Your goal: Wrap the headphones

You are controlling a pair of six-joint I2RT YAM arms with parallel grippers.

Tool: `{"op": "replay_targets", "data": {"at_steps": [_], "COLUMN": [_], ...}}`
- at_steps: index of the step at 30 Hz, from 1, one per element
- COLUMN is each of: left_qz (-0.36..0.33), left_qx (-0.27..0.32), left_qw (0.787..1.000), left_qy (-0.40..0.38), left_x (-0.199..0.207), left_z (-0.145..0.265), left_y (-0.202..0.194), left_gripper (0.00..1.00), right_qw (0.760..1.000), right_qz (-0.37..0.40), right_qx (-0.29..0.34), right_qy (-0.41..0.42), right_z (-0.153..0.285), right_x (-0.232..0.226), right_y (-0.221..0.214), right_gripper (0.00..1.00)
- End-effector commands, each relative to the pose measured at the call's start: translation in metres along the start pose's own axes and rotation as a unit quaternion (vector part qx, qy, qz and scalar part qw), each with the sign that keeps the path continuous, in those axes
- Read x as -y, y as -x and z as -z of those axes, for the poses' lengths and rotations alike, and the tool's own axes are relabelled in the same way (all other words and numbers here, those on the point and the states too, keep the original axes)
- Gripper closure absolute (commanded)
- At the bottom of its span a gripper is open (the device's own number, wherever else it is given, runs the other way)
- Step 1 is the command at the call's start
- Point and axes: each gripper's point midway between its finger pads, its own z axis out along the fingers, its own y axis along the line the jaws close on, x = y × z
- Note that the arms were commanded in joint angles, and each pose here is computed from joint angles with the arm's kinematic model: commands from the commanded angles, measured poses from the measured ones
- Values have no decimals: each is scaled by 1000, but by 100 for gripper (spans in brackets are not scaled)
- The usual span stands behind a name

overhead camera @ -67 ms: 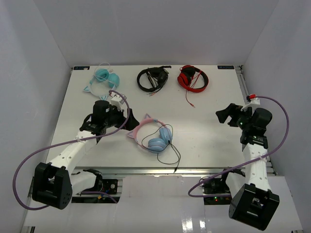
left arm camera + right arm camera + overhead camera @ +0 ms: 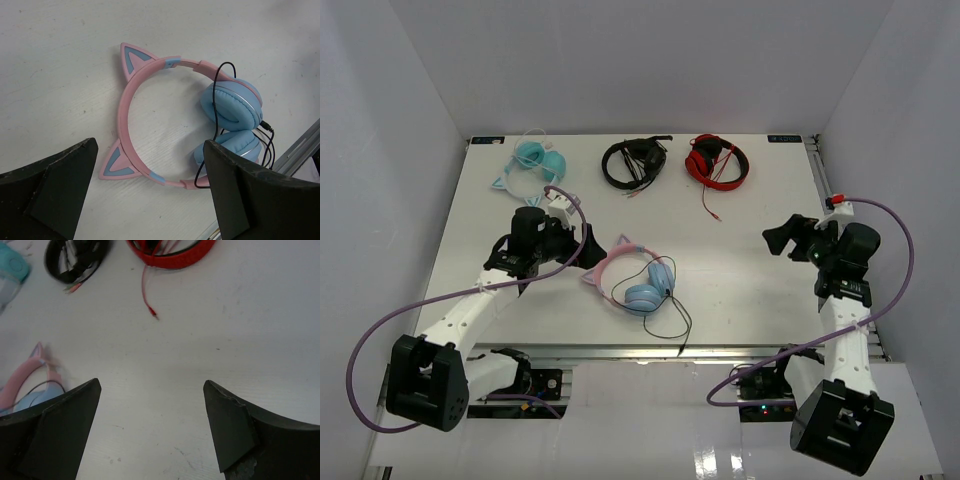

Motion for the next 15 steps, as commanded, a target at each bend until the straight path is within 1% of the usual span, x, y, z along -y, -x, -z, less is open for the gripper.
{"op": "replay_targets", "data": {"at_steps": [1, 2, 3, 6, 11, 13, 15], "left_qz": [-20, -21, -20, -23, -19, -11, -3], "left_qx": [20, 17, 13, 5, -27, -44, -78], "left_qw": [1000, 1000, 1000, 1000, 999, 998, 994], "left_qy": [-6, -6, -2, 12, 17, 43, 74], "left_x": [5, 4, 2, -5, -14, -25, -38], "left_z": [2, 1, -1, -5, -19, -27, -38], "left_y": [17, 16, 14, 13, 10, 17, 25], "left_gripper": [2, 2, 2, 2, 2, 2, 2], "right_qw": [940, 903, 895, 894, 913, 916, 916], "right_qz": [189, 278, 274, 282, 263, 259, 255], "right_qx": [-19, 0, -4, 0, -23, -30, -33], "right_qy": [282, 327, 352, 349, 311, 304, 307], "right_z": [29, 35, 42, 39, 27, 24, 23], "right_x": [-76, -84, -93, -91, -77, -73, -74], "right_y": [-36, -45, -50, -50, -52, -53, -54], "right_gripper": [10, 10, 10, 10, 10, 10, 10]}}
